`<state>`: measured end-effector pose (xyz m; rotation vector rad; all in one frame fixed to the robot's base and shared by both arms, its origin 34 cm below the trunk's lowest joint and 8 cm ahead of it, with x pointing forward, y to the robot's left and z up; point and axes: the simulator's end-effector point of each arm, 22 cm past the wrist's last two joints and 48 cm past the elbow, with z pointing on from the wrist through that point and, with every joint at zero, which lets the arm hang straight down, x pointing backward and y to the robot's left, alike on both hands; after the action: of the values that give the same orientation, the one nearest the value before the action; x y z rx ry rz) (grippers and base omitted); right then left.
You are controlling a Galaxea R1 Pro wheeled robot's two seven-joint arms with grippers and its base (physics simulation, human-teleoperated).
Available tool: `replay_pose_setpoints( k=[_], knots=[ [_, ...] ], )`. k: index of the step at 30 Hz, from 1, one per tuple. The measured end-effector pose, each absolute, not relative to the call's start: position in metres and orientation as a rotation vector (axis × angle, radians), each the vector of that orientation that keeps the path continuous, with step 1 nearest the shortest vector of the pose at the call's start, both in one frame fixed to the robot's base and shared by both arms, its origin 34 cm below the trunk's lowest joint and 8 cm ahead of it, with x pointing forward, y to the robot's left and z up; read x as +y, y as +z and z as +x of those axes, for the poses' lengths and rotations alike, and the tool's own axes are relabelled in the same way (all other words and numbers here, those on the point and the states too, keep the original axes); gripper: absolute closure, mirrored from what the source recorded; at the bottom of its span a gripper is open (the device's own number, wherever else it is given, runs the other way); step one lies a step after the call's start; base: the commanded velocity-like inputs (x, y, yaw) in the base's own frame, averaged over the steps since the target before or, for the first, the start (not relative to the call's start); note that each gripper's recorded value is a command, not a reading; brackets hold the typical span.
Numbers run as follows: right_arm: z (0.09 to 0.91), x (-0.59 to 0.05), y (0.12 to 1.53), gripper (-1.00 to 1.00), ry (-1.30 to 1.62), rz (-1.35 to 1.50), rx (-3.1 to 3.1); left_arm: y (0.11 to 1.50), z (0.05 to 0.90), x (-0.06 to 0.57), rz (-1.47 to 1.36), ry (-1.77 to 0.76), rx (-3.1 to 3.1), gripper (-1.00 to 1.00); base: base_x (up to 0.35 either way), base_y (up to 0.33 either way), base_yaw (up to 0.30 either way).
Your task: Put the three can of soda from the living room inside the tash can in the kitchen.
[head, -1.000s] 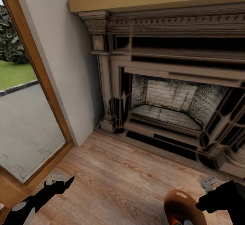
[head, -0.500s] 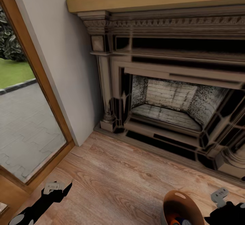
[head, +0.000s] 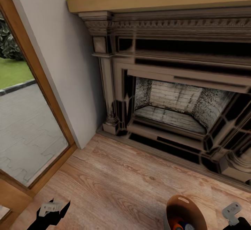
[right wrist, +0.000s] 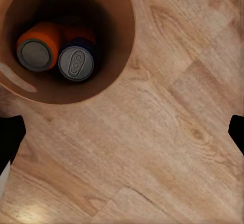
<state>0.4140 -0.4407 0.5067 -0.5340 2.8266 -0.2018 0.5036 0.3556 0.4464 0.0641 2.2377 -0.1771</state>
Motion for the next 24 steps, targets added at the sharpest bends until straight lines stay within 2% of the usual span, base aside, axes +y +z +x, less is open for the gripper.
replay_pose_setpoints(
  k=[15, 24],
  knots=[
    [0.381, -0.461, 0.52, -1.0, -0.199, -0.532, 2.804, 0.457, 0.481, 0.348, 0.093, -0.189, 2.276, -1.0, 0.0, 0.0, 0.0],
    [0.377, -0.456, 0.536, -1.0, -0.143, -0.42, 2.751, 0.464, 0.466, 0.341, 0.111, -0.203, 2.297, -1.0, 0.0, 0.0, 0.0]
  ],
)
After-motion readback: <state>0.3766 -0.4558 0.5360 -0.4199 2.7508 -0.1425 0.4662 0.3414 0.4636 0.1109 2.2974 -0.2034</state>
